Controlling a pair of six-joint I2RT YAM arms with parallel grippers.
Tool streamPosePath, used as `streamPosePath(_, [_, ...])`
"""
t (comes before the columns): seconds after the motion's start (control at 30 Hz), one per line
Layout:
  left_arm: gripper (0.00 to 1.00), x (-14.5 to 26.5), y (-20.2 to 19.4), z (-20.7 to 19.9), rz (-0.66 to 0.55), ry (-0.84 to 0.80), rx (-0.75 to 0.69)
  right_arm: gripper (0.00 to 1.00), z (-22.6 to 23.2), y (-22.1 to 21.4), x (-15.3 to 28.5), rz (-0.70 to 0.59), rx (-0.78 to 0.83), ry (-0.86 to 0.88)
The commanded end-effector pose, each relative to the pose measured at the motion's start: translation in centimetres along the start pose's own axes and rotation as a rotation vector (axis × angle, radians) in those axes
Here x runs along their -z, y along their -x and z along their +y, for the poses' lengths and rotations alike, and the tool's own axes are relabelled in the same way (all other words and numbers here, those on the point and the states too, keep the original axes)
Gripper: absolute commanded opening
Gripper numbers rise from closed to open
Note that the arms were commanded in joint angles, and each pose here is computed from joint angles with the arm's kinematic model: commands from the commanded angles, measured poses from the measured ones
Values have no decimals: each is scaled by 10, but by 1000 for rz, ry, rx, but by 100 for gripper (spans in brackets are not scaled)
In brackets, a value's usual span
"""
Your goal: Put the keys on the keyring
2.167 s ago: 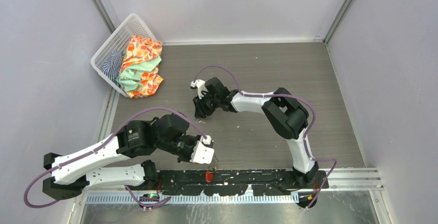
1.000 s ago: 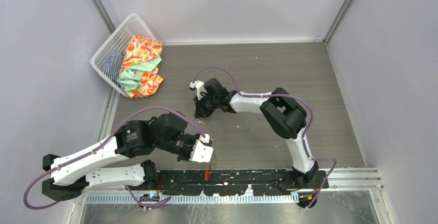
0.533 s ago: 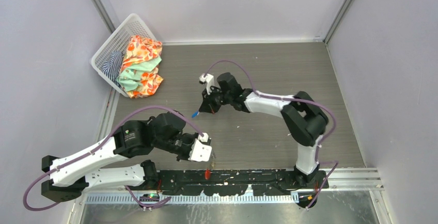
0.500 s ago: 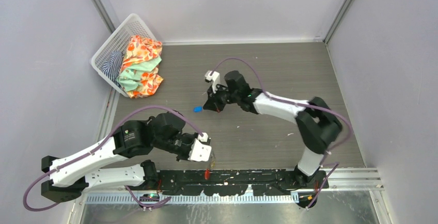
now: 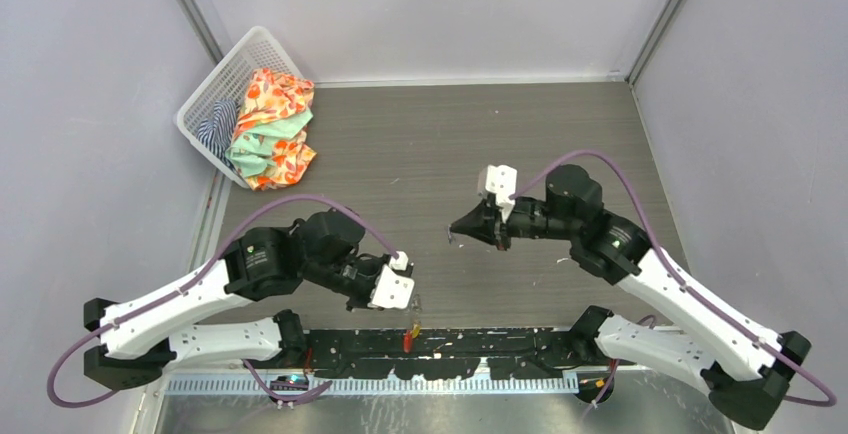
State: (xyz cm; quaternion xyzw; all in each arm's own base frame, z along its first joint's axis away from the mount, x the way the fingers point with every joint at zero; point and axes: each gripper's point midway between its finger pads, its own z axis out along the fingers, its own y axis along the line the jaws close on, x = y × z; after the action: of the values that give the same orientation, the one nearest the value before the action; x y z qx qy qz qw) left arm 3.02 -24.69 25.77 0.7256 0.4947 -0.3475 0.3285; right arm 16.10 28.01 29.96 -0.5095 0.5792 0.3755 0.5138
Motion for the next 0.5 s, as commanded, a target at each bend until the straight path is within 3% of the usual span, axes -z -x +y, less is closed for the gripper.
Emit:
streamPosePath(0.0, [0,3,39,7,-119,-9,-18,1,33,-6,23,53,-24,105])
streamPosePath(0.47, [0,3,66,1,-173,-124,-37,1,79,47,47,-24,73,334])
